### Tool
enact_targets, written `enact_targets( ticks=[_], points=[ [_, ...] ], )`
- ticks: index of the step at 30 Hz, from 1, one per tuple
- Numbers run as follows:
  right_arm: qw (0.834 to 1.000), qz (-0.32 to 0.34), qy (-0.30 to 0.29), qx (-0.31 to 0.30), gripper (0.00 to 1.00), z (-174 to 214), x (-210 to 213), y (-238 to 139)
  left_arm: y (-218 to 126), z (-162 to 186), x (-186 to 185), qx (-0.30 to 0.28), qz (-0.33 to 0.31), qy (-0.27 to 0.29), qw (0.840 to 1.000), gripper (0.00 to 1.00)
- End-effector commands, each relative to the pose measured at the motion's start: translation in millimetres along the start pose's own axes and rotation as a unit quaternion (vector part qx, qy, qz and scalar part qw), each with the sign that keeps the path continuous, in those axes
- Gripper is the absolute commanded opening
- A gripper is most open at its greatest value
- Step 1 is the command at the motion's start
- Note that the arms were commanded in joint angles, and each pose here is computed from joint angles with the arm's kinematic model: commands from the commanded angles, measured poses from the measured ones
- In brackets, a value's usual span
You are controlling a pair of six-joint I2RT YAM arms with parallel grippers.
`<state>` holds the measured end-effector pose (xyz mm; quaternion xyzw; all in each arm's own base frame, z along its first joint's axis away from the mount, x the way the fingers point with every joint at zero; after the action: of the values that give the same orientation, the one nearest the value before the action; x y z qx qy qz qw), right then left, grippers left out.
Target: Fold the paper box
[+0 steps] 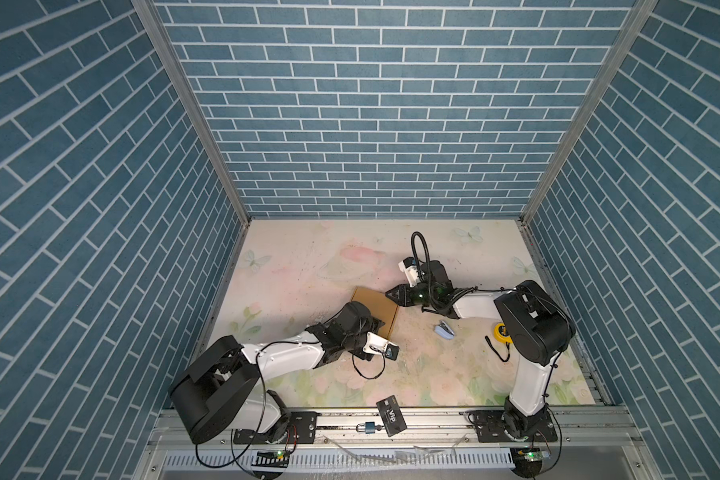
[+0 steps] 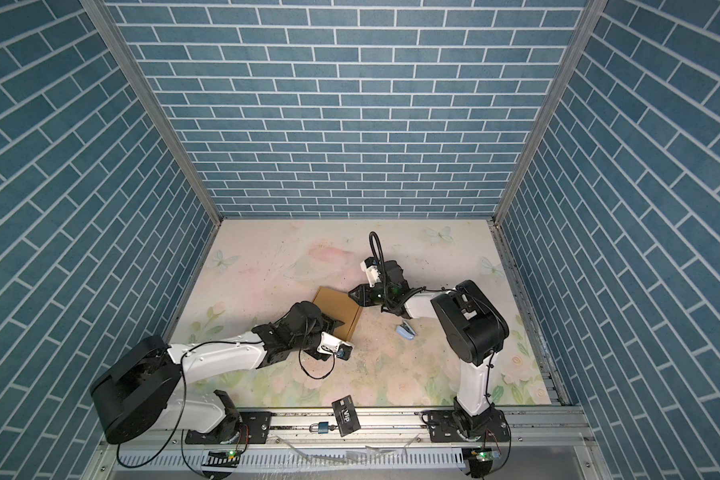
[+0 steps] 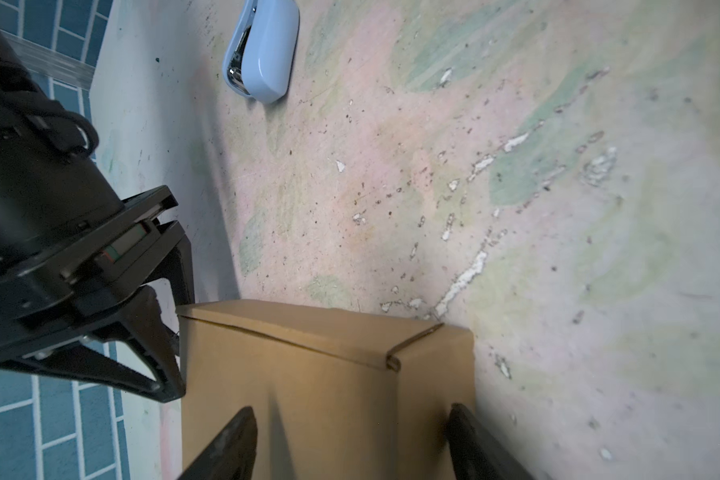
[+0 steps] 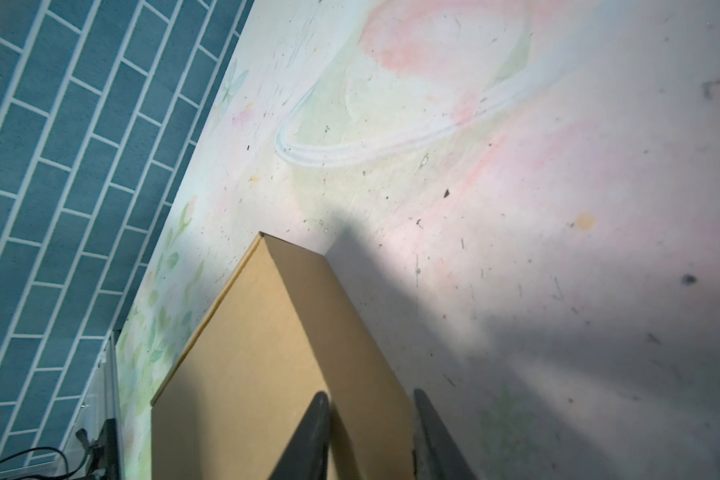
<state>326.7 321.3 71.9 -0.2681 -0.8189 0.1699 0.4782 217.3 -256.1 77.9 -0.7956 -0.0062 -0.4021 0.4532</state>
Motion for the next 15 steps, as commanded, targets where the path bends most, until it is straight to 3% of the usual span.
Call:
enact_targets(
  ticks=[1, 7, 10, 15],
  points=[
    [0.994, 0.042, 0.039, 0.094, 0.33, 45, -20, -8, -25, 7, -9, 0.017, 0.061, 0.009, 0.998, 0.75],
    [0.995, 0.043, 0.032, 0.088, 0.33, 38, -26, -12, -71, 23, -18, 0.006, 0.131, -0.029, 0.991, 0.76],
    [0.996, 0.036, 0.034, 0.078, 0.34, 32, -23, -12, -79, 36, -29, 0.006, 0.151, -0.014, 0.988, 0.77],
    [0.996, 0.036, 0.028, 0.083, 0.34, 28, -22, -10, -73, 58, -26, 0.01, 0.133, 0.01, 0.991, 0.77]
  ],
)
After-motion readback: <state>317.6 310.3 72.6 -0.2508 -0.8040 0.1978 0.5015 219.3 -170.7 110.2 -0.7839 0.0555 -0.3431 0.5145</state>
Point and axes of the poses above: each gripper's point midway between its finger pads, its own y axis out along the fingers, its own x axis along the line the jaws close on, z = x × y, the point moved 2 cm from there along -y, back along the fingers, and after that the axes turned 7 degrees about y, right-handed, at the moved point
